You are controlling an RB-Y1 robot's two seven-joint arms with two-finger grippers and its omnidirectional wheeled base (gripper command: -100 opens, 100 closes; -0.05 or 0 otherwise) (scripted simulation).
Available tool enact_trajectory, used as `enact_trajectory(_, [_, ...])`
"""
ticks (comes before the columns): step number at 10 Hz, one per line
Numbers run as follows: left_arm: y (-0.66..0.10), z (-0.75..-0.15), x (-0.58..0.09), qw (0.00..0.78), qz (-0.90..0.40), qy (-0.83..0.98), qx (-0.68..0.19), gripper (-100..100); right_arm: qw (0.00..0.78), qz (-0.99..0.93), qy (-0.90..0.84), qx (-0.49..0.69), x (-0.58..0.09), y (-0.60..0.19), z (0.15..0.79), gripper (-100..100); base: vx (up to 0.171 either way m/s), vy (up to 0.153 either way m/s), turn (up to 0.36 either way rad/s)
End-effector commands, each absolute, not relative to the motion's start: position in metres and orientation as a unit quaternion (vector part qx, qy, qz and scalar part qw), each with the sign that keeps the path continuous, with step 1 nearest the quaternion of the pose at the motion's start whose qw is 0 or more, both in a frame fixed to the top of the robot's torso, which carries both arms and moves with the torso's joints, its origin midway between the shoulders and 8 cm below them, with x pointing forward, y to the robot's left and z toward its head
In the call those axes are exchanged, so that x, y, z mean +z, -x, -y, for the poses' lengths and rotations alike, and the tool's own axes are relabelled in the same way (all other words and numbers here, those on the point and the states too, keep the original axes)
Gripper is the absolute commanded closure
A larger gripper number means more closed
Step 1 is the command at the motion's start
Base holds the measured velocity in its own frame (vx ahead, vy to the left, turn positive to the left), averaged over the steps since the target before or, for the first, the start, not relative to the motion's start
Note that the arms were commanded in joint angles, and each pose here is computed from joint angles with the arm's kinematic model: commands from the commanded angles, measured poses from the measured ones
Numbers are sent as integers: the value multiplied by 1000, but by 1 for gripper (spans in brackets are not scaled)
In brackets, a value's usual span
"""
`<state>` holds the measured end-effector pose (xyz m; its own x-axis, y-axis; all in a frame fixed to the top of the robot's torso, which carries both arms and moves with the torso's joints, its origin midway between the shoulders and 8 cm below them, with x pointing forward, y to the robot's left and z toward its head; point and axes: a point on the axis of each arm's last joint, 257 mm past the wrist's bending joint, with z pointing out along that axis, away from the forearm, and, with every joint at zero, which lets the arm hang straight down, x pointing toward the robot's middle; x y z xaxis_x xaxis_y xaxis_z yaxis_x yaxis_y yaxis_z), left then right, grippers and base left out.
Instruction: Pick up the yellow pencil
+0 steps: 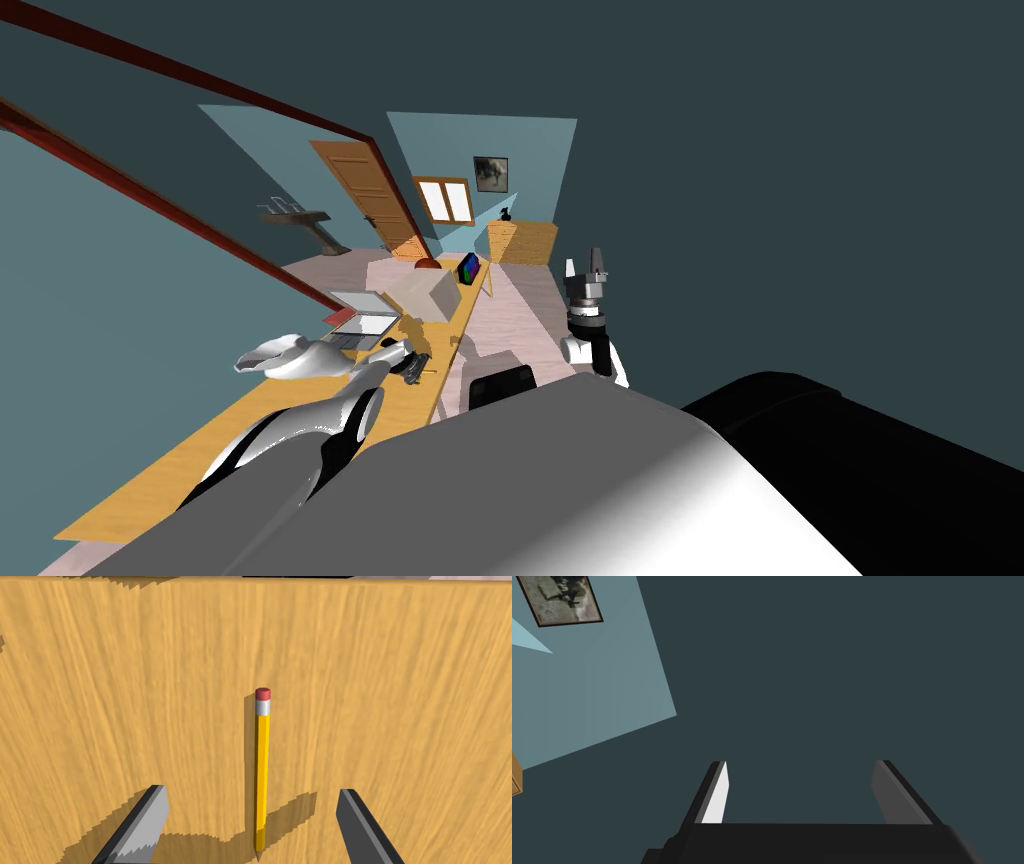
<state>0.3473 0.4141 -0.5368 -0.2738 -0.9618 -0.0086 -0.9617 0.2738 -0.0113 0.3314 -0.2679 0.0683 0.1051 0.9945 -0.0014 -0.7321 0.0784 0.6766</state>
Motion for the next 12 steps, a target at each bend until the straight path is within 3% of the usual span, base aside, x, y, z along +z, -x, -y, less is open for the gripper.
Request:
enact_trajectory(1, [-347,-414,-537,7,-798,603,-2,0,693,-243,-269,623,68,-331,268,0,0,0,0])
enact_trajectory(2, [-346,-410,-539,7,-790,612,-4,-100,693,-243,-269,623,68,-331,268,0,-29,46,-213])
enact_trajectory(12, [-330,-400,-555,7,-734,679,-7,-100,693,-243,-269,623,68,-331,268,0,-52,72,-185])
